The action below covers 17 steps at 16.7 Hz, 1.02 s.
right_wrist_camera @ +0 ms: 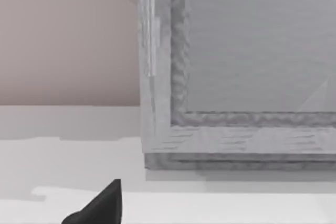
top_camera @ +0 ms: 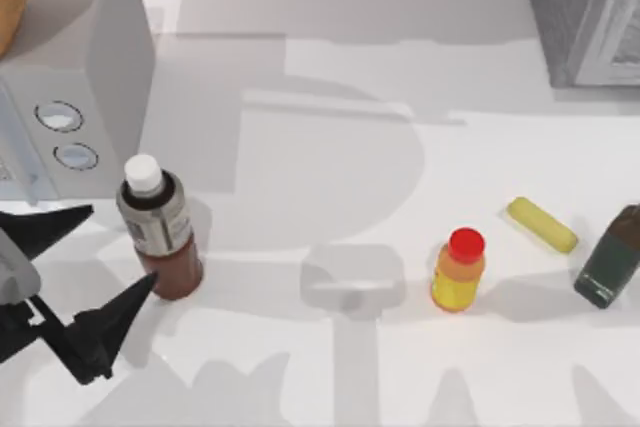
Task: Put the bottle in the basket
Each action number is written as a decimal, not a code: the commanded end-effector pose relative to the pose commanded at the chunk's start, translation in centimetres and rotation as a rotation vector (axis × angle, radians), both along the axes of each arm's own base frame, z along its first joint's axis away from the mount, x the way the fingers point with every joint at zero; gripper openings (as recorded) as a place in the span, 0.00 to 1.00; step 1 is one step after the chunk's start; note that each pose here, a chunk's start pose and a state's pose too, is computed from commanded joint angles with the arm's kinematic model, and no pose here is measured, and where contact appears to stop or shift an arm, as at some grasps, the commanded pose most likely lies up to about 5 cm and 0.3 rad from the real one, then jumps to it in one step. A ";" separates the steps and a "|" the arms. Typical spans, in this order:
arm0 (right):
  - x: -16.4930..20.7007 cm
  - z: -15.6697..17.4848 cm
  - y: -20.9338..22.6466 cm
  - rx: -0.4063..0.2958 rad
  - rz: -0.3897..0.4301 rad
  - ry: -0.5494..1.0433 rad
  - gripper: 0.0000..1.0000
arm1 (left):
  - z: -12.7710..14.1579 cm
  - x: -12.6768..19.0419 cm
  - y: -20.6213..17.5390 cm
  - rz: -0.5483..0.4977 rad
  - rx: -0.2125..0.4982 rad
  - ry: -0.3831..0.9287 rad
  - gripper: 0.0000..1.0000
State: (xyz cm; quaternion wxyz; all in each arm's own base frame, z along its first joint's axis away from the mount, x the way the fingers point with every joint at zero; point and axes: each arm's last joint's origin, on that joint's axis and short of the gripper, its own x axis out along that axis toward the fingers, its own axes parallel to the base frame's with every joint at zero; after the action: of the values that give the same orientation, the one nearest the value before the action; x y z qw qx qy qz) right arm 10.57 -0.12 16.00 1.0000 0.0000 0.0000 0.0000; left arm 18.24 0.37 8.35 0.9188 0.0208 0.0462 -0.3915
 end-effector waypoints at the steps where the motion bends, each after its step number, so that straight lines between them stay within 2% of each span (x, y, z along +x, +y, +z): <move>1: 0.0 0.0 0.0 0.000 0.000 0.000 1.00 | 0.0 0.0 0.0 0.000 0.000 0.000 1.00; 4: 0.0 0.0 0.0 0.000 0.000 0.000 1.00 | 0.0 0.3 -0.3 -0.002 0.000 0.003 1.00; 12: 0.0 0.0 0.0 0.000 0.000 0.000 1.00 | -0.6 4.6 -4.7 0.000 0.000 0.000 1.00; 17: 0.0 0.0 0.0 0.000 0.000 0.000 1.00 | -0.7 4.8 -5.0 0.000 0.000 0.000 1.00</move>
State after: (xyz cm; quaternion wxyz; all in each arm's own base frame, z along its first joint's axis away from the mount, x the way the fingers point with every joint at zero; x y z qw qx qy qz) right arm 10.57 -0.12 16.00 1.0000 0.0000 0.0000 0.0000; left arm 23.06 -4.65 7.64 0.9188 0.0208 0.0462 -0.3915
